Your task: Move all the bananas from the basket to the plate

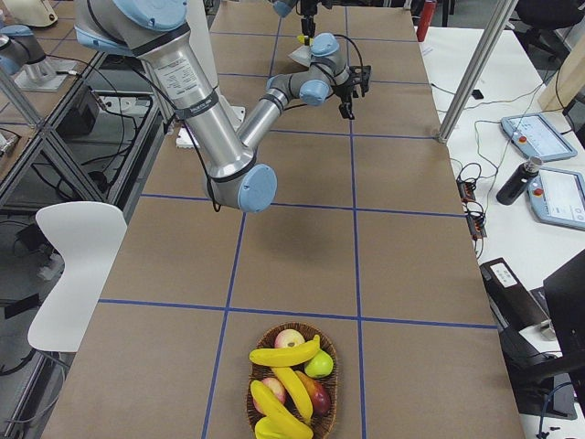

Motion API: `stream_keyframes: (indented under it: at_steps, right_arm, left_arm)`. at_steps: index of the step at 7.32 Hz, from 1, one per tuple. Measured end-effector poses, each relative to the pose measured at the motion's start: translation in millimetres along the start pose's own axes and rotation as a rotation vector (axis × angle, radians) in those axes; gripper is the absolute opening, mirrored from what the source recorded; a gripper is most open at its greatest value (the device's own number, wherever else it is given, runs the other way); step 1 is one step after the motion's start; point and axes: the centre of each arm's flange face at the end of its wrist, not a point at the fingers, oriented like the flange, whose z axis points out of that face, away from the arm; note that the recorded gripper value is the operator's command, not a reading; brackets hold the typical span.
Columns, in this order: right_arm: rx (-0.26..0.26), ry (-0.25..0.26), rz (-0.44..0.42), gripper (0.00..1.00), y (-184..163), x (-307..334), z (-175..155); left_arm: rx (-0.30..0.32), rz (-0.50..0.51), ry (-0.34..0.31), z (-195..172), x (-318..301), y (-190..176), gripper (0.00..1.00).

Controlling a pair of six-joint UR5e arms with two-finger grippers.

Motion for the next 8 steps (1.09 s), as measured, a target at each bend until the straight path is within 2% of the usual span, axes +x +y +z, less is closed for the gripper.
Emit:
stream_keyframes:
  at_steps: [3, 7, 8]
  right_arm:
    - [-0.047, 0.073, -0.083, 1.00, -70.1, 118.0, -30.1]
    - [-0.099, 0.147, -0.230, 1.00, -125.1, 264.4, -74.3]
    - [-0.103, 0.166, -0.269, 1.00, -132.0, 296.0, -84.9]
  left_arm:
    - [-0.023, 0.083, -0.110, -24.1, -65.0, 47.4, 0.00]
    - [0.027, 0.096, -0.257, -19.2, -116.3, 55.9, 0.00]
    - [0.033, 0.094, -0.278, -12.7, -126.3, 51.7, 0.10]
